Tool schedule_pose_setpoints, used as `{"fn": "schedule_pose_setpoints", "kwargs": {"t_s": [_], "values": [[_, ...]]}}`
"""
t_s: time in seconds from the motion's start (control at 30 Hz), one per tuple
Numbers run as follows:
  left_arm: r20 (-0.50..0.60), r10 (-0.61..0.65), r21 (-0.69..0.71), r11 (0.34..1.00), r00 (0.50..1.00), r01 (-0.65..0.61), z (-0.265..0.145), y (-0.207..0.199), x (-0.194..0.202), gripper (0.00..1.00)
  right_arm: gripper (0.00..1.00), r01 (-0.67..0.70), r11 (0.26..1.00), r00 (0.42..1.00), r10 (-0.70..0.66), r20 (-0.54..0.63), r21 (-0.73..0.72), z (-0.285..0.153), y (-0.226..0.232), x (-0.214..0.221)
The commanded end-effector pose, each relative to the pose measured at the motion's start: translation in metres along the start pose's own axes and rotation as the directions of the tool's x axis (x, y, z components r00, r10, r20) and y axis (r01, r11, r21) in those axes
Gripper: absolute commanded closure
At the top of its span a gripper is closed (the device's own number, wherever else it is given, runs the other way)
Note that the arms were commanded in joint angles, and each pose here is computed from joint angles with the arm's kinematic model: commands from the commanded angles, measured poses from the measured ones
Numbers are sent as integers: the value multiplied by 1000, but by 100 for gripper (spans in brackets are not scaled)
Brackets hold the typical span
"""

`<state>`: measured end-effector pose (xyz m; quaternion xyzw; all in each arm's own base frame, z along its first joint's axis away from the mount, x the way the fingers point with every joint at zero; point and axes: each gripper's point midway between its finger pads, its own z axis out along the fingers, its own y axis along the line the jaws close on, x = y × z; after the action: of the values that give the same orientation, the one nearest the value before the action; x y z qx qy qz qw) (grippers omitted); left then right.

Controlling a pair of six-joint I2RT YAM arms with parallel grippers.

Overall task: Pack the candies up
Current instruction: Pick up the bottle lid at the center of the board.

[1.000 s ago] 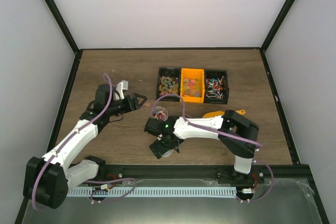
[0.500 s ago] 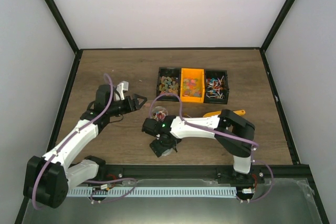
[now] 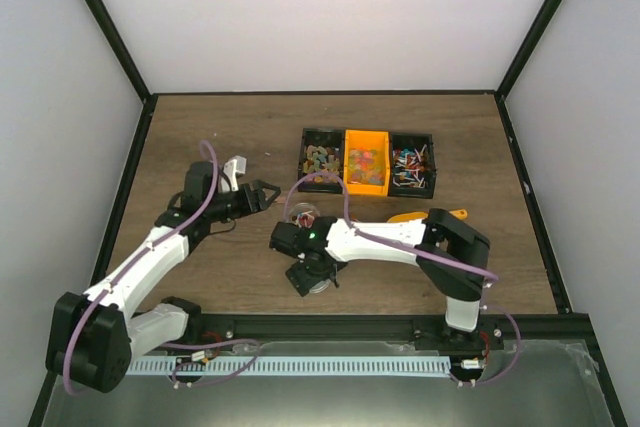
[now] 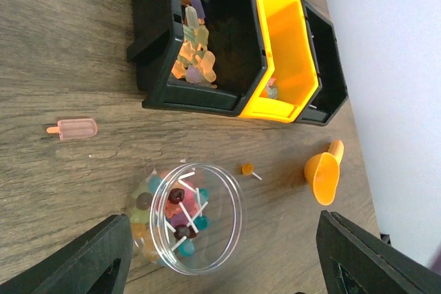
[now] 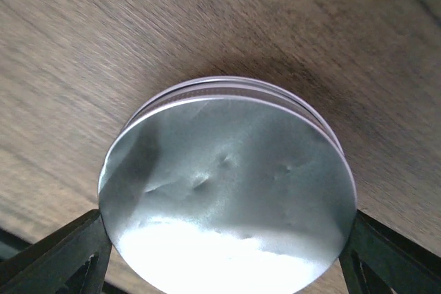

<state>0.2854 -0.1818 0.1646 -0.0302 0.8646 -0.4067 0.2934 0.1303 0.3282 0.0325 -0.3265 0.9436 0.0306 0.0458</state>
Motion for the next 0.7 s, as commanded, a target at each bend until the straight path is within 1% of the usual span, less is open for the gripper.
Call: {"fn": "schedule_pose_setpoints", "kwargs": {"t_s": [0.0,0.2,0.3,0.53,0.67], "values": [[11,7,15,1000,1000,-8,2,-2,-4,25,26,-6,1000,995,8,98,-24,-43,7,-20],[4,3,19,1000,1000,-3,4,-1,-3,25,26,15,999,991,-11,134,-30,-69,10,-35],[4,4,19,1000,1000,-4,4,-1,-2,25,26,9,999,989,-5,146,-30,-76,4,-46],[5,4,11,1000,1000,-4,3,2,-3,25,25,-28,999,979,33,202,-30,-92,-26,-82],[3,-24,-33,999,1000,24,5,18,1,25,25,-37,999,975,39,219,-15,-94,-45,-100]]}}
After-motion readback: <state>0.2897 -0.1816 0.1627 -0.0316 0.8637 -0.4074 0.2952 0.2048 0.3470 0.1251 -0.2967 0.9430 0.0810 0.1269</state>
